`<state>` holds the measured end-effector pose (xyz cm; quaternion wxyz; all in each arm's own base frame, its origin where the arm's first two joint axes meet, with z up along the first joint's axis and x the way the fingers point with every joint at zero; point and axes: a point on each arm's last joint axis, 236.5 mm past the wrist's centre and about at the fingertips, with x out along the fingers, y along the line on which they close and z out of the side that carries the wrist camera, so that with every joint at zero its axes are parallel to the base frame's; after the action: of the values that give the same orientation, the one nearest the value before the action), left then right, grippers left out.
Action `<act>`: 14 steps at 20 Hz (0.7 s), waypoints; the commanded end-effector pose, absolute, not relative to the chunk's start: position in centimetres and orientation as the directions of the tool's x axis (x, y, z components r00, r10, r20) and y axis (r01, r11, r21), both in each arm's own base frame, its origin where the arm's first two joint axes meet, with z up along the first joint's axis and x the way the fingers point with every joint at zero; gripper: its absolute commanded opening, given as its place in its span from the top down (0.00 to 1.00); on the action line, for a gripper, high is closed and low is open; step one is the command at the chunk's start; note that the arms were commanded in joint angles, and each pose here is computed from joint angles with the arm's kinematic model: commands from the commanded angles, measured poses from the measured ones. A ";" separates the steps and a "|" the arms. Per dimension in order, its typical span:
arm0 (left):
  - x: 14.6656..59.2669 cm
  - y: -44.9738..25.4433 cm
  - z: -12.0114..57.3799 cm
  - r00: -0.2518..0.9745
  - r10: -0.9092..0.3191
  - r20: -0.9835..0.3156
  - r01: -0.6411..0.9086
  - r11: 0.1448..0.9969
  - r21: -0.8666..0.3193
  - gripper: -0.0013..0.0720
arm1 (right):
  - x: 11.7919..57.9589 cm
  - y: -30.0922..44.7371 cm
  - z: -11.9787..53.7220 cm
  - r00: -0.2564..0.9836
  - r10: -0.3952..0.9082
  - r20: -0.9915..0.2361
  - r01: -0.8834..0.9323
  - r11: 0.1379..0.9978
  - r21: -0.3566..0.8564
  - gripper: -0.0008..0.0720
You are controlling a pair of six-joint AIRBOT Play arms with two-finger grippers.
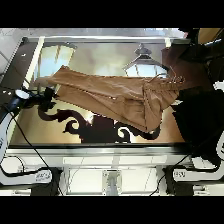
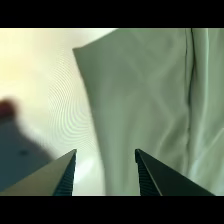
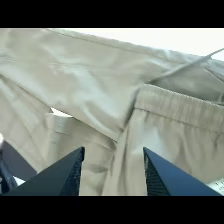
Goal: Fold the clothes and pants, and hang the long-sleeved shirts on hangers.
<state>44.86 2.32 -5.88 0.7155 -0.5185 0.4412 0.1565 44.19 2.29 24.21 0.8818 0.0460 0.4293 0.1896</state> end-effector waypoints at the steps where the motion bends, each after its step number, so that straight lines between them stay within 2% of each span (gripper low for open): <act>1: 47.2 3.0 -6.8 0.628 -0.198 -0.752 -0.691 0.303 -0.657 0.43 | 43.4 3.2 25.3 0.565 0.397 -0.724 -0.324 0.913 0.248 0.42; 3: 46.8 2.6 -7.6 0.606 -0.215 -0.766 -0.703 0.305 -0.642 0.43 | 43.4 3.2 25.3 0.566 0.397 -0.723 -0.324 0.913 0.247 0.42; 5: 46.4 2.9 -8.0 0.586 -0.203 -0.785 -0.703 0.353 -0.617 0.43 | 43.4 3.2 25.3 0.566 0.396 -0.723 -0.324 0.913 0.247 0.42; 9: 46.6 3.0 -9.2 0.583 -0.188 -0.790 -0.710 0.354 -0.608 0.43 | 43.5 3.2 25.3 0.568 0.396 -0.722 -0.324 0.913 0.247 0.42; 12: 47.1 2.3 -10.6 0.582 -0.204 -0.787 -0.732 0.290 -0.617 0.43 | 43.4 3.2 25.3 0.566 0.398 -0.722 -0.324 0.913 0.249 0.42; 14: 48.3 2.6 -10.6 0.619 -0.169 -0.767 -0.721 0.264 -0.640 0.43 | 43.4 3.2 25.3 0.564 0.399 -0.723 -0.318 0.913 0.256 0.42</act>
<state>47.34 2.45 -9.97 0.6946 -0.5608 0.4091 0.1889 43.47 3.13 25.30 0.8840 0.0437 0.4188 0.2032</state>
